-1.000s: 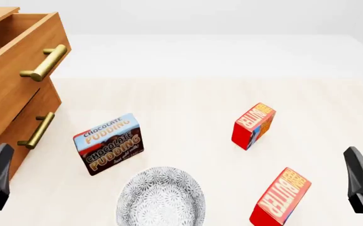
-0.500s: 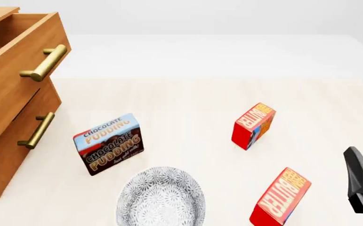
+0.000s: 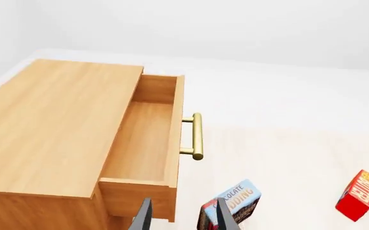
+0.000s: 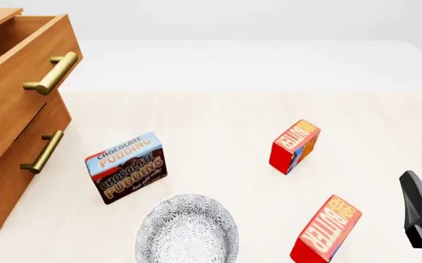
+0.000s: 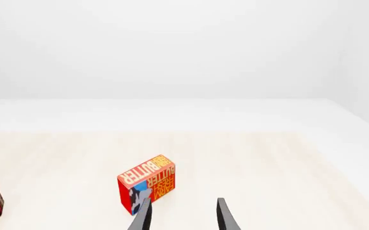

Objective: Put the butter at the front in the top drawer of the cabinet and close it.

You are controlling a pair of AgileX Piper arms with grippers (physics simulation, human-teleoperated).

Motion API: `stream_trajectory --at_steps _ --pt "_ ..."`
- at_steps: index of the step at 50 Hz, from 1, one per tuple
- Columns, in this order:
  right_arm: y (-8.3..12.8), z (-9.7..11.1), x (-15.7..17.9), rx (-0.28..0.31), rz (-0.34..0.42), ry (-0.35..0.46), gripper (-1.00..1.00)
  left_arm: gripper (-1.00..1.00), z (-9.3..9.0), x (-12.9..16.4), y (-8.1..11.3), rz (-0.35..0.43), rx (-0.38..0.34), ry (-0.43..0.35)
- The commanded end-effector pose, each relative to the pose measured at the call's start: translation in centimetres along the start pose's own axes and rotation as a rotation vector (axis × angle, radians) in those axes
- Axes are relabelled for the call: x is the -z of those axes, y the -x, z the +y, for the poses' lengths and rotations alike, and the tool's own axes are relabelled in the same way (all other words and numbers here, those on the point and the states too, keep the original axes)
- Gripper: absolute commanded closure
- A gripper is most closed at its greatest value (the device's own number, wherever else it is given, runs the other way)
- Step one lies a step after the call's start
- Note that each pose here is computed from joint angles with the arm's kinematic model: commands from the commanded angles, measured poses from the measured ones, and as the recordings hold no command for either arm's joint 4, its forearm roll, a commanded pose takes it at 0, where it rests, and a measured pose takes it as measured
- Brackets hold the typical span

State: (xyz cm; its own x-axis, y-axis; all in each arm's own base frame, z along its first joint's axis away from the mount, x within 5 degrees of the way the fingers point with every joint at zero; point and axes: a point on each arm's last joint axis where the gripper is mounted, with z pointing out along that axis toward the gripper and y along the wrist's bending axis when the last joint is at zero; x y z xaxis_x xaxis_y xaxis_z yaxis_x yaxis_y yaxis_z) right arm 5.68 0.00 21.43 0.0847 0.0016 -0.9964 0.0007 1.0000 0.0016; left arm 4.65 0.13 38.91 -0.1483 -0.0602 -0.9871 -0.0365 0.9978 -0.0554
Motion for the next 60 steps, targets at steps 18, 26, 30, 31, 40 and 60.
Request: stream_trajectory --at_steps 18,26,30,31,40,60 --pt "0.0 0.0 0.0 0.0 0.0 0.0 -1.0 -1.0 -1.0 -5.0 5.3 0.293 0.041 -0.038" --pt "0.0 0.0 0.0 0.0 0.0 0.0 -1.0 -1.0 -1.3 -6.1 6.9 0.329 0.044 -0.047" --pt "0.0 0.0 0.0 0.0 0.0 0.0 -1.0 -1.0 -1.4 -6.3 8.2 0.329 0.036 -0.049" --pt "0.0 0.0 0.0 0.001 0.0 0.0 -1.0 -1.0 -1.5 -6.4 8.3 0.332 0.036 -0.05" --pt "0.0 0.0 0.0 0.0 0.0 0.0 -1.0 -1.0 -1.8 -8.2 8.4 0.419 0.031 -0.05" --pt "0.0 0.0 0.0 0.0 0.0 0.0 -1.0 -1.0 -1.6 -10.8 9.6 0.524 0.048 -0.011"
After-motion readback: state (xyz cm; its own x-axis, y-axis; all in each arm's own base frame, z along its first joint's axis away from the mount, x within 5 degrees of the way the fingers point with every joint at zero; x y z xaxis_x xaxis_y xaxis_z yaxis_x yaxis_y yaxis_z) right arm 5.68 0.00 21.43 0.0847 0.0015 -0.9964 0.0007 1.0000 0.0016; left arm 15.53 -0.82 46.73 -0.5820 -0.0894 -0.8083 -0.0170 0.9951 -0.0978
